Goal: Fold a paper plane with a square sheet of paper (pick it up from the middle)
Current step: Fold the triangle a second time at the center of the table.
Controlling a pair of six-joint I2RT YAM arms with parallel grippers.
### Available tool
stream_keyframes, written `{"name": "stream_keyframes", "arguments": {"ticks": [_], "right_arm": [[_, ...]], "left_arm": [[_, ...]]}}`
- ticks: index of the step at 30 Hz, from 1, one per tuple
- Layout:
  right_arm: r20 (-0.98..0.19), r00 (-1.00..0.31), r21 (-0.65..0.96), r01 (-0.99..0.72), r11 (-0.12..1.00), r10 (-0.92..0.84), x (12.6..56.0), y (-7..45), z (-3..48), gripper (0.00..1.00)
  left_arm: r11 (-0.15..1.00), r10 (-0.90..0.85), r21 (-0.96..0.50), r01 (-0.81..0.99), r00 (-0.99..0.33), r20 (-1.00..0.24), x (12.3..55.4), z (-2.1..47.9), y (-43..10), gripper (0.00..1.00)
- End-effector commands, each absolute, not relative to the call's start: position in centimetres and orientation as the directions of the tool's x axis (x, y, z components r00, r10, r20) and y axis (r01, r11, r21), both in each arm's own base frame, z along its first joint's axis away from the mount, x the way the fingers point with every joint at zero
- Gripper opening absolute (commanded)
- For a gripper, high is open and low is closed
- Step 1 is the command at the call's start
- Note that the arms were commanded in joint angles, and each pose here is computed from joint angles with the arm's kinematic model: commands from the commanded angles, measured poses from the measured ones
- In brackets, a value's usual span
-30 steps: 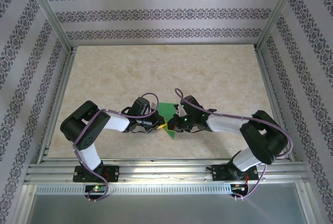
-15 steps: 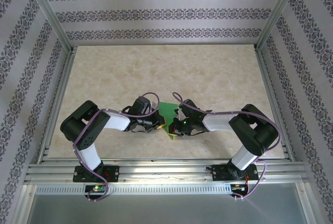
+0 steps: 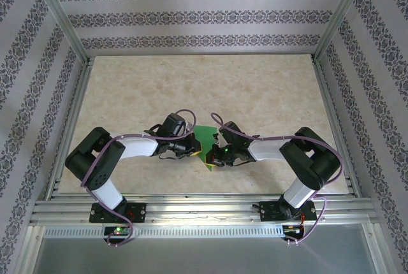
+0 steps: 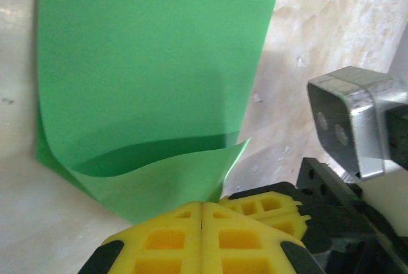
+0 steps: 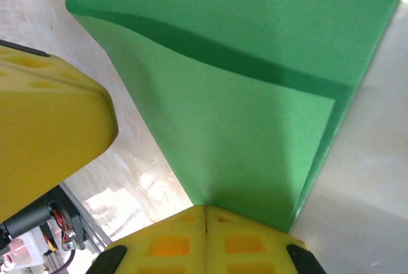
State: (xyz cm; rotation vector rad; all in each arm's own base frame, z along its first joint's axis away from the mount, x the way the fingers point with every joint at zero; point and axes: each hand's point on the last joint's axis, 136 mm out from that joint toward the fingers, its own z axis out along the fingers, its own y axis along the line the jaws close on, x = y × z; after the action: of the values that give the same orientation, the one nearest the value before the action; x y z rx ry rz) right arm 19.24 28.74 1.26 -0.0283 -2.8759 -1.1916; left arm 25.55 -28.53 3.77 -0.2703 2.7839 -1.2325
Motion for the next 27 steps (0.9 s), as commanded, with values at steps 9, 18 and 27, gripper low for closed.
{"name": "stream_keyframes", "arguments": {"ticks": [9, 18, 27], "right_arm": [[0.157, -0.987, 0.503, 0.099, 0.859, 0.021, 15.5, 24.1, -3.8, 0.0], [0.161, -0.987, 0.484, 0.083, 0.871, 0.005, 15.3, 23.5, -4.1, 0.0], [0.147, -0.989, 0.497, 0.058, 0.866, -0.019, 15.7, 23.7, -3.5, 0.0]], "left_arm": [[0.726, -0.227, -0.671, -0.149, -0.973, -0.029, 27.7, 1.0, -25.6, 0.04], [0.742, -0.275, -0.642, -0.194, -0.961, -0.027, 29.6, 1.0, -22.5, 0.04], [0.725, -0.276, -0.677, -0.124, -0.954, -0.121, 30.5, 6.1, -22.4, 0.04]]}}
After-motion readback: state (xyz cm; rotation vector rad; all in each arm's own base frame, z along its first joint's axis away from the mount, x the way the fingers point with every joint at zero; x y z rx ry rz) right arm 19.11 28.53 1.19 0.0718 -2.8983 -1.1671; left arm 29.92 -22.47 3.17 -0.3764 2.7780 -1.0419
